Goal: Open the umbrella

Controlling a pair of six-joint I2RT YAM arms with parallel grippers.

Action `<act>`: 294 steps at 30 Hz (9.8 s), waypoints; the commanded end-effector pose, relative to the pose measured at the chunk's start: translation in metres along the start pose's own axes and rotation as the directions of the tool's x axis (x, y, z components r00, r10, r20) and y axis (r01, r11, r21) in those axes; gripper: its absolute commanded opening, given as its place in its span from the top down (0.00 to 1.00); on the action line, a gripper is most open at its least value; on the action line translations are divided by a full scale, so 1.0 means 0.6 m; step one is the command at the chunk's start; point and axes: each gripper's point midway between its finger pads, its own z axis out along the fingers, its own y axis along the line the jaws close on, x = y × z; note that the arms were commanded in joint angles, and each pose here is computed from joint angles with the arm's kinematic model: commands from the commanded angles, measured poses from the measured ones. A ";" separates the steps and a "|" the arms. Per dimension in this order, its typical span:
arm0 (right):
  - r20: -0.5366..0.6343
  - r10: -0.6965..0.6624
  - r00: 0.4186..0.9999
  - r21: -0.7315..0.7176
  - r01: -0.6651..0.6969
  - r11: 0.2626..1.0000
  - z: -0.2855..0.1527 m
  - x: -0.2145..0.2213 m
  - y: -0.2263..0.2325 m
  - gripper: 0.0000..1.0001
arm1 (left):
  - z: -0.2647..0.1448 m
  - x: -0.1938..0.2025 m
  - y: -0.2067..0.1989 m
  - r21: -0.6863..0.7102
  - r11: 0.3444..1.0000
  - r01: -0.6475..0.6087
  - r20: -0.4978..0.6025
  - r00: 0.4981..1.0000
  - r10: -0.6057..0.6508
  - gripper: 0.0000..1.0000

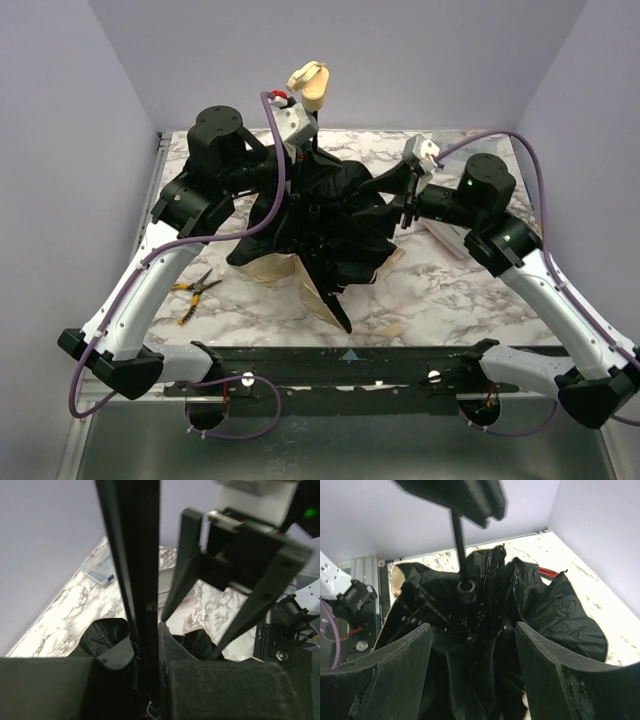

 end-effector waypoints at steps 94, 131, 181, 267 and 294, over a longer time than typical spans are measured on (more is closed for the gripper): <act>0.183 -0.044 0.982 -0.032 0.051 0.998 0.091 -0.028 -0.025 1.00 | -0.053 -0.089 0.005 0.022 0.999 0.022 0.261 0.965 -0.028 0.22; -0.412 0.000 0.911 -0.122 -0.055 0.991 0.007 0.229 0.058 0.00 | -0.058 -0.136 -0.005 0.027 1.000 0.007 0.341 0.940 -0.015 1.00; -0.285 0.047 0.957 0.405 0.076 0.911 0.008 0.199 -0.133 0.81 | -0.083 -0.132 -0.094 0.207 0.977 -0.041 0.284 0.959 -0.020 1.00; -0.316 -0.049 0.948 0.055 0.070 0.996 0.003 0.308 0.016 0.25 | 0.065 0.434 -0.013 0.258 0.664 -0.702 -0.059 0.675 0.736 0.63; -0.093 -0.023 0.995 0.177 0.039 0.983 0.068 0.189 -0.046 1.00 | 0.062 0.607 0.098 0.304 0.333 -0.892 -0.245 0.265 0.933 0.74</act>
